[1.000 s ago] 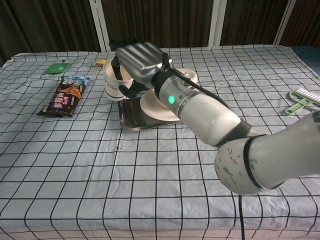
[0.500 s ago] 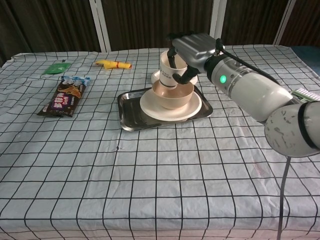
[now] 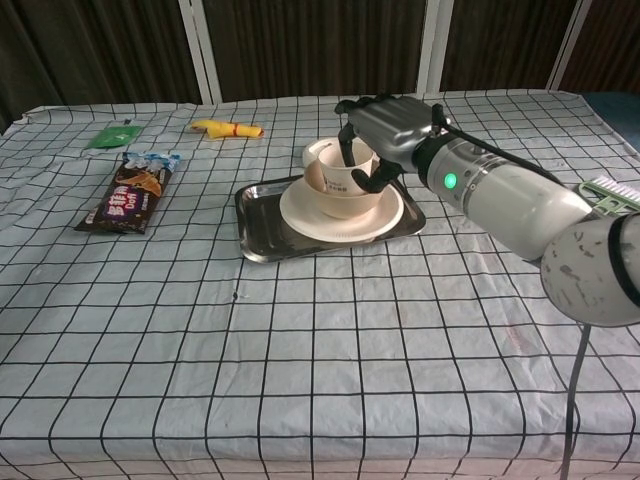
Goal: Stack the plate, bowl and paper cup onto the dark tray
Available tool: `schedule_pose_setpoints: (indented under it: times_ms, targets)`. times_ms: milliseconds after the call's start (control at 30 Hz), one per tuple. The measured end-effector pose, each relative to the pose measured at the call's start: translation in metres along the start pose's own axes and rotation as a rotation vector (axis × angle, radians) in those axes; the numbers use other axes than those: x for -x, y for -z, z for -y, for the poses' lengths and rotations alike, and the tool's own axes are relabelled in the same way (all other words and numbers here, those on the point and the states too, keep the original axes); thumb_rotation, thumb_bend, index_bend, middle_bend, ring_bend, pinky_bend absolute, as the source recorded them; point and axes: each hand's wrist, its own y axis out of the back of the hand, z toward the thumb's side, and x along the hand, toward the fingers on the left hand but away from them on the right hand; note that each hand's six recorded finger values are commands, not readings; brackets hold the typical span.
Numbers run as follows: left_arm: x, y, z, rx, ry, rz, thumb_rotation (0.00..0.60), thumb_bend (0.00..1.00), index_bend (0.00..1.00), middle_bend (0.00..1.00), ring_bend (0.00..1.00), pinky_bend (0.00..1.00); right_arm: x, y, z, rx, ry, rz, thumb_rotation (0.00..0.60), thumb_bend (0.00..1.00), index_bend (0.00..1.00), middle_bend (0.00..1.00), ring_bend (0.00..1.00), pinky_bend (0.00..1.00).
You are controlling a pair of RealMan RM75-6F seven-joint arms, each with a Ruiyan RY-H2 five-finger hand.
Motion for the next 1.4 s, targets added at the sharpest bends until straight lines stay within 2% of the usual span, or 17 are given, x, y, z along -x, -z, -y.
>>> schedule_pose_setpoints:
  times_ms: [200, 333, 467, 633, 733, 833, 967, 1067, 1167, 1267, 1400]
  targets:
    - [0.000, 0.002, -0.001, 0.005, -0.003, -0.007, 0.600, 0.35, 0.00, 0.00, 0.00, 0.02, -0.002, -0.001, -0.003, 0.001, 0.002, 0.003, 0.600, 0.45, 0.38, 0.03, 0.00, 0.00]
    - [0.000, 0.002, -0.002, 0.009, -0.005, -0.004, 0.600, 0.36, 0.00, 0.00, 0.00, 0.02, -0.009, -0.003, -0.010, 0.005, 0.017, -0.009, 0.600, 0.42, 0.25, 0.02, 0.00, 0.00]
    - [0.001, 0.006, -0.003, 0.012, -0.004, -0.020, 0.600, 0.36, 0.00, 0.00, 0.00, 0.03, -0.027, 0.000, -0.021, 0.006, 0.025, -0.025, 0.600, 0.32, 0.03, 0.00, 0.00, 0.00]
    - [0.003, 0.006, -0.004, -0.005, -0.001, -0.017, 0.600, 0.36, 0.00, 0.00, 0.00, 0.02, -0.070, 0.016, -0.040, 0.033, 0.035, -0.023, 0.600, 0.31, 0.00, 0.00, 0.00, 0.00]
    - [0.006, 0.006, -0.001, -0.010, 0.024, -0.020, 0.600, 0.37, 0.00, 0.00, 0.00, 0.02, -0.113, 0.047, -0.051, 0.026, 0.042, 0.024, 0.600, 0.31, 0.00, 0.00, 0.00, 0.00]
    - [0.008, 0.010, -0.002, -0.010, 0.043, -0.038, 0.600, 0.37, 0.00, 0.00, 0.00, 0.02, -0.167, 0.095, -0.056, -0.035, 0.054, 0.119, 0.600, 0.31, 0.00, 0.00, 0.00, 0.00]
    - [0.006, 0.010, -0.004, -0.016, 0.031, -0.046, 0.600, 0.37, 0.00, 0.00, 0.00, 0.02, -0.246, 0.147, -0.048, -0.033, 0.040, 0.293, 0.600, 0.31, 0.00, 0.00, 0.00, 0.00]
    - [0.005, 0.009, -0.002, -0.022, 0.037, -0.047, 0.600, 0.37, 0.00, 0.00, 0.00, 0.02, -0.289, 0.166, -0.036, 0.017, 0.029, 0.389, 0.600, 0.31, 0.00, 0.00, 0.00, 0.00]
    - [0.004, 0.008, 0.000, -0.033, 0.044, -0.045, 0.600, 0.37, 0.00, 0.00, 0.00, 0.02, -0.315, 0.179, -0.022, 0.038, -0.006, 0.433, 0.600, 0.31, 0.00, 0.00, 0.00, 0.00]
    - [0.003, 0.004, 0.002, -0.036, 0.044, -0.036, 0.600, 0.37, 0.00, 0.00, 0.00, 0.02, -0.323, 0.183, -0.017, 0.033, -0.045, 0.435, 0.600, 0.31, 0.00, 0.00, 0.00, 0.00]
    - [0.001, 0.005, 0.005, -0.036, 0.052, -0.034, 0.600, 0.37, 0.00, 0.00, 0.00, 0.02, -0.326, 0.185, -0.022, 0.031, -0.021, 0.450, 0.600, 0.31, 0.00, 0.00, 0.00, 0.00]
